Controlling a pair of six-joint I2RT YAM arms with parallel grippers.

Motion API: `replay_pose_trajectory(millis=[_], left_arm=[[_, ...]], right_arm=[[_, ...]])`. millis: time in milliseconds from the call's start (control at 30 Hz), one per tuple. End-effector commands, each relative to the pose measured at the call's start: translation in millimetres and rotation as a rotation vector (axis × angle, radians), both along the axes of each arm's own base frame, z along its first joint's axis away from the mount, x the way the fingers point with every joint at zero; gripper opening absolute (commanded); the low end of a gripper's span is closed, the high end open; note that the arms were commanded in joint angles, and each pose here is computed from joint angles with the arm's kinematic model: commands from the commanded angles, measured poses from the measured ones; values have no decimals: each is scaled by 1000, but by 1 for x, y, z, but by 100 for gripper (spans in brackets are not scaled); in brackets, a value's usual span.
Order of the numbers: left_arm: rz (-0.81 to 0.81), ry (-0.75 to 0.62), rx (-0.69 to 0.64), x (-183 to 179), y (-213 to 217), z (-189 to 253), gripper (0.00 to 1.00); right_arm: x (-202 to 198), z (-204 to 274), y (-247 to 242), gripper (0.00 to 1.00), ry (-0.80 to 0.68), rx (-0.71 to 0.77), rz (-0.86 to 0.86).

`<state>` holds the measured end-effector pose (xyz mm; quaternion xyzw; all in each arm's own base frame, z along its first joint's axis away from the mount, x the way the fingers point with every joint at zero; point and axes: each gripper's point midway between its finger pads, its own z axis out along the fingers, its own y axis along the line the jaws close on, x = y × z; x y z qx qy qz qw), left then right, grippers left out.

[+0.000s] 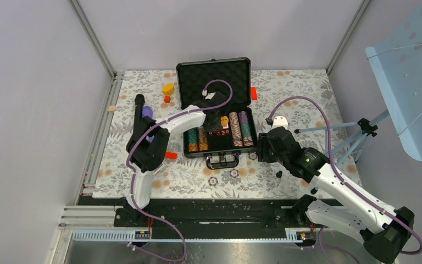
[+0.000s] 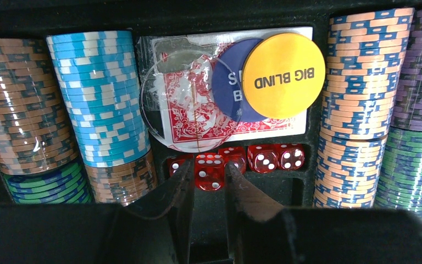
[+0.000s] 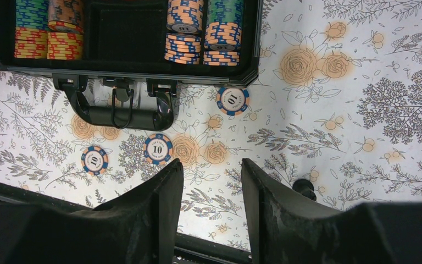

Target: Pack up texas hold em set

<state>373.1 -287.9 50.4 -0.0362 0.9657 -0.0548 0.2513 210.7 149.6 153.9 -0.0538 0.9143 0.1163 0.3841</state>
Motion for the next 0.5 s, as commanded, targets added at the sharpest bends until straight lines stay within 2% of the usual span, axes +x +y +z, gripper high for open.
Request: replay_pose_trajectory(millis=[0,467], left_arm=[[16,-16,-7,6,-1,0,19],[-3,-3,-33,6,-9,0,23]], right_arm=[[2,-1,-3,50,-4,-2,-19],[0,-3,-5,51,-5,-5,-23]])
